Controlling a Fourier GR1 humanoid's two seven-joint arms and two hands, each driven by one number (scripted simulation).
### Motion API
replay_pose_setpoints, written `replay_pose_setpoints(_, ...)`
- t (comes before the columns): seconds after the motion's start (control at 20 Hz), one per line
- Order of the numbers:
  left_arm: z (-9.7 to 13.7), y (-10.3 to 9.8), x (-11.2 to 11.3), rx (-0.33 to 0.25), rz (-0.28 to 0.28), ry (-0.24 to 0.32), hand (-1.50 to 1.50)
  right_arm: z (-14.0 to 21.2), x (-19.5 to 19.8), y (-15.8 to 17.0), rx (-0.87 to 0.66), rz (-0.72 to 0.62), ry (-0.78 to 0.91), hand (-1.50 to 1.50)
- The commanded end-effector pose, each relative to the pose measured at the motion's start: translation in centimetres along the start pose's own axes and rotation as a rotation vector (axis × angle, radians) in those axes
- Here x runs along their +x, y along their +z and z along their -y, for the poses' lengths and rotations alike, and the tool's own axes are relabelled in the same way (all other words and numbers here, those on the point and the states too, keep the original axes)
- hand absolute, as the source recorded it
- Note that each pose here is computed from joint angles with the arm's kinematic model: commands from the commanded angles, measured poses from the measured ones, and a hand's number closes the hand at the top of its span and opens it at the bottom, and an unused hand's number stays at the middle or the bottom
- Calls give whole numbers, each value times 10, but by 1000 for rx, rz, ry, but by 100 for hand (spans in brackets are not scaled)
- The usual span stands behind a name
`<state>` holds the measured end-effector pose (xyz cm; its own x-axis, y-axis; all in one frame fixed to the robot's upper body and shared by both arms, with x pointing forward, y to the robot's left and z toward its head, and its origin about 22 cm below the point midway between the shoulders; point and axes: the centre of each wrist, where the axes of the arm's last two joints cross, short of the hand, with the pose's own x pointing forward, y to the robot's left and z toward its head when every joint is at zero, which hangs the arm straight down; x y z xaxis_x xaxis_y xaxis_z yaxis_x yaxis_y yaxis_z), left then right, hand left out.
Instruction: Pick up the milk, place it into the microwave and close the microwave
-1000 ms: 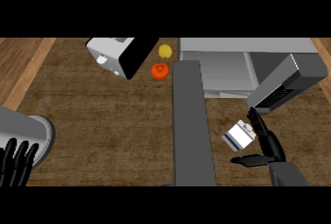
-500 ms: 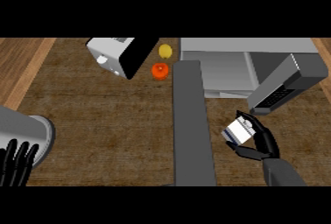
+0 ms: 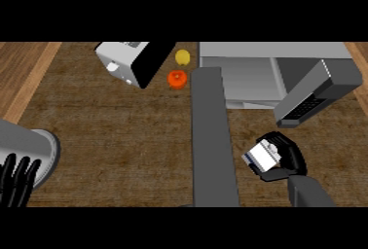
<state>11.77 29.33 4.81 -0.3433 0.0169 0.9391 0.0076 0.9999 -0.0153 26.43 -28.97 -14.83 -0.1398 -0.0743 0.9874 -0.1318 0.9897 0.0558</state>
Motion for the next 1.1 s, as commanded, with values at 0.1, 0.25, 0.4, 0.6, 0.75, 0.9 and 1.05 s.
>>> replay_pose_setpoints(0.1,1,0,5,4,-15,-5,-150,-8,1,-3,197,78,-226,150)
replay_pose_setpoints(0.25,2,4,5,34,8,-1,-150,-6,9,-15,78,128,-185,150)
replay_pose_setpoints(0.4,2,13,14,10,-10,-16,-150,20,9,12,-61,165,-154,150)
replay_pose_setpoints(0.6,-4,4,2,47,-8,-10,-150,-15,23,-16,7,169,-120,150)
replay_pose_setpoints(0.75,2,30,-3,34,-14,-2,-150,-11,36,-3,28,152,-101,150)
replay_pose_setpoints(0.9,-15,20,9,39,-23,-21,-150,-36,56,3,48,155,-99,150)
replay_pose_setpoints(1.05,-16,28,6,51,-7,-12,-150,-68,75,16,27,164,-107,150)
